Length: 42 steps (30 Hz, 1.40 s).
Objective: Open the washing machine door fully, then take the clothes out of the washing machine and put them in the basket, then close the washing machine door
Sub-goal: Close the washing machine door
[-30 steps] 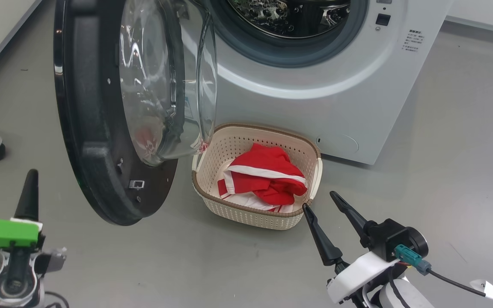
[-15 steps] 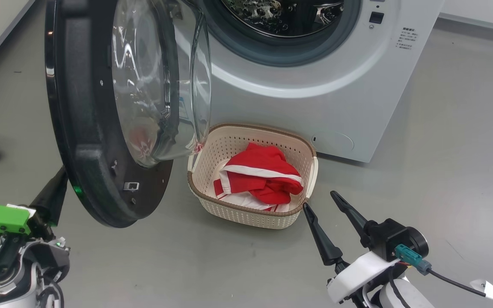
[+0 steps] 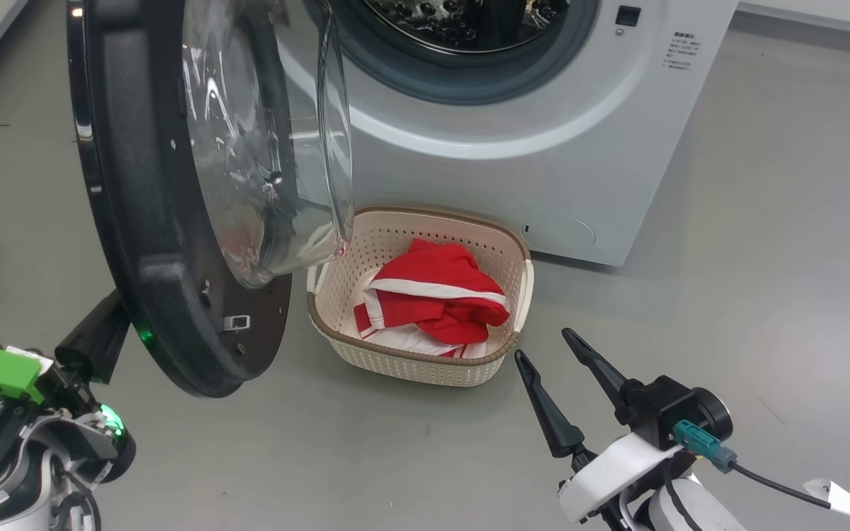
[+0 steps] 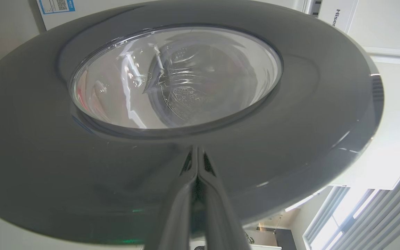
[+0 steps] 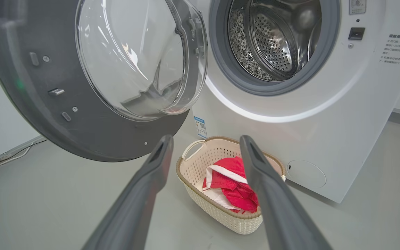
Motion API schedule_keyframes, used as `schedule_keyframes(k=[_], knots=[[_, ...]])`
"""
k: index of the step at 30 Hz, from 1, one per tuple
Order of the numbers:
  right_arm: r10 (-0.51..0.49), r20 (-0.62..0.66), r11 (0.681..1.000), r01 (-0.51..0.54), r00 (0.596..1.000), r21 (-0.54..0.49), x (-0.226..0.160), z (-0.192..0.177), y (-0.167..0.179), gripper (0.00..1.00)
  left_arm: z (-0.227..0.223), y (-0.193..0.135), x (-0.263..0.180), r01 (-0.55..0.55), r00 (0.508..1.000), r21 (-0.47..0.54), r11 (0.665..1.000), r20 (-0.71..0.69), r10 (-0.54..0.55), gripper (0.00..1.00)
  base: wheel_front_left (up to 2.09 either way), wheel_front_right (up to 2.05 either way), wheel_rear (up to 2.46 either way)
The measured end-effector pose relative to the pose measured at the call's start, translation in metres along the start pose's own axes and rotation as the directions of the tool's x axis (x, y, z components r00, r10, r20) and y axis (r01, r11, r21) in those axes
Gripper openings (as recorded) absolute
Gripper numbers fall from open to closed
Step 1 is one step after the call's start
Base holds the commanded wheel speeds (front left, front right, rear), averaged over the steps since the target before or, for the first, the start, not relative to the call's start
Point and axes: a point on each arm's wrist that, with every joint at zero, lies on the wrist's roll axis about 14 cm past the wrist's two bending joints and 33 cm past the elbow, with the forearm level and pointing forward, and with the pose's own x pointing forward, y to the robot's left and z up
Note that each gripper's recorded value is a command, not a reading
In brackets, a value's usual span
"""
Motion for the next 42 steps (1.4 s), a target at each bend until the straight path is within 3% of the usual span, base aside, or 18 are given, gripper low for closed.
schedule_keyframes(k=[10, 19, 31, 42], knots=[[-0.054, 0.005, 0.999, 0.054, 0.999, -0.005, -0.006, 0.001, -0.017, 1.0, -0.033, 0.014, 0.015, -0.029, 0.991, -0.022, 0.999, -0.132, 0.025, 0.0, 0.0, 0.0, 0.0], [-0.183, 0.024, 0.983, 0.184, 0.983, -0.015, -0.021, 0.007, -0.055, 1.0, -0.07, 0.028, 0.037, -0.064, 0.966, -0.067, 0.996, -0.253, 0.045, 0.0, 0.0, 0.0, 0.0], [-0.355, 0.052, 0.934, 0.357, 0.933, -0.016, -0.053, 0.015, -0.1, 1.0, -0.121, 0.041, 0.073, -0.097, 0.919, -0.101, 0.99, -0.39, 0.05, 0.0, 0.0, 0.0, 0.0], [-0.49, 0.06, 0.871, 0.491, 0.87, -0.002, -0.09, 0.018, -0.131, 1.0, -0.159, 0.055, 0.116, -0.126, 0.902, -0.121, 0.985, -0.428, 0.063, 0.0, 0.0, 0.0, 0.0]])
